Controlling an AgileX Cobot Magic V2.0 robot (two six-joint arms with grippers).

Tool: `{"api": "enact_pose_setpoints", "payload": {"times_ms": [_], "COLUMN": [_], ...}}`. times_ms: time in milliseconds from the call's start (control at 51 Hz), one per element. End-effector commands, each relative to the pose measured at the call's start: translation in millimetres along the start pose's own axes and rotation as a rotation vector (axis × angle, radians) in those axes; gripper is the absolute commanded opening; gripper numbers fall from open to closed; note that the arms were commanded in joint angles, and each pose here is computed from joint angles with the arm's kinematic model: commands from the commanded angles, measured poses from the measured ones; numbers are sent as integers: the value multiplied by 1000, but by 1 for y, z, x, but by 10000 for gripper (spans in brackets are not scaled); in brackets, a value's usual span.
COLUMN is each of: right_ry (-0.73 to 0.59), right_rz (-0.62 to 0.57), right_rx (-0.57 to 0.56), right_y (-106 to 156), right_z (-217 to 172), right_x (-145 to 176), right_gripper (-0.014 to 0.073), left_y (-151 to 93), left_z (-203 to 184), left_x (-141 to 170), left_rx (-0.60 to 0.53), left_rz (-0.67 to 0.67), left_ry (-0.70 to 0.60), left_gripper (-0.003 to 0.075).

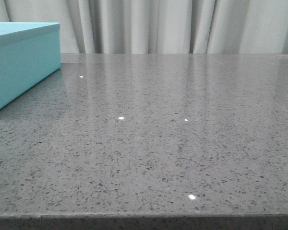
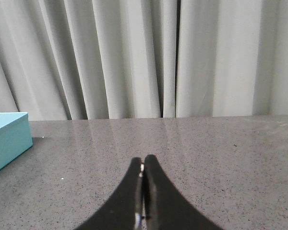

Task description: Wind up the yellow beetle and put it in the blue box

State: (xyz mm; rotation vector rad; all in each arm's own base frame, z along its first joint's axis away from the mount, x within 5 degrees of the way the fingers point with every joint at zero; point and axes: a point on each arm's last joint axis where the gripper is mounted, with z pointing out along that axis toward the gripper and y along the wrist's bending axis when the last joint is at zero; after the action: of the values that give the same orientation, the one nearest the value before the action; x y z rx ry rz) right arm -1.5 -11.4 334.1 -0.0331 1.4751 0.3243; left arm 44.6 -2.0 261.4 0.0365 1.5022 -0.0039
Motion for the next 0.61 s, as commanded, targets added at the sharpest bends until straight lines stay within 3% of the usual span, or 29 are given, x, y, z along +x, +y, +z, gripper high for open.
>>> {"api": "enact_pose_setpoints", "payload": {"times_ms": [0,39,235,255,588], "right_ry": [-114,-114,-115,-115,-106], "right_rz": [-27,-27,-27,-27,-28], "right_rx": [-18,-18,-19,-19,-18], "right_y": [2,2,2,2,2], "right_z": [-6,-6,-6,-6,-4], "right_x": [-13,-13,-13,-13,-10], "right_gripper": [-35,-35,-35,-35,-35], "left_y": [2,2,3,3,3], "left_z": [3,3,6,6,6], "left_x": [-1,19,56,60,61], "left_rx": [-32,-47,-62,-59,-59], "left_rz": [2,1,-95,-104,-105], "left_ry": [-102,-85,-74,-21,-6], "left_gripper": [-20,-20,-20,-20,-20]}}
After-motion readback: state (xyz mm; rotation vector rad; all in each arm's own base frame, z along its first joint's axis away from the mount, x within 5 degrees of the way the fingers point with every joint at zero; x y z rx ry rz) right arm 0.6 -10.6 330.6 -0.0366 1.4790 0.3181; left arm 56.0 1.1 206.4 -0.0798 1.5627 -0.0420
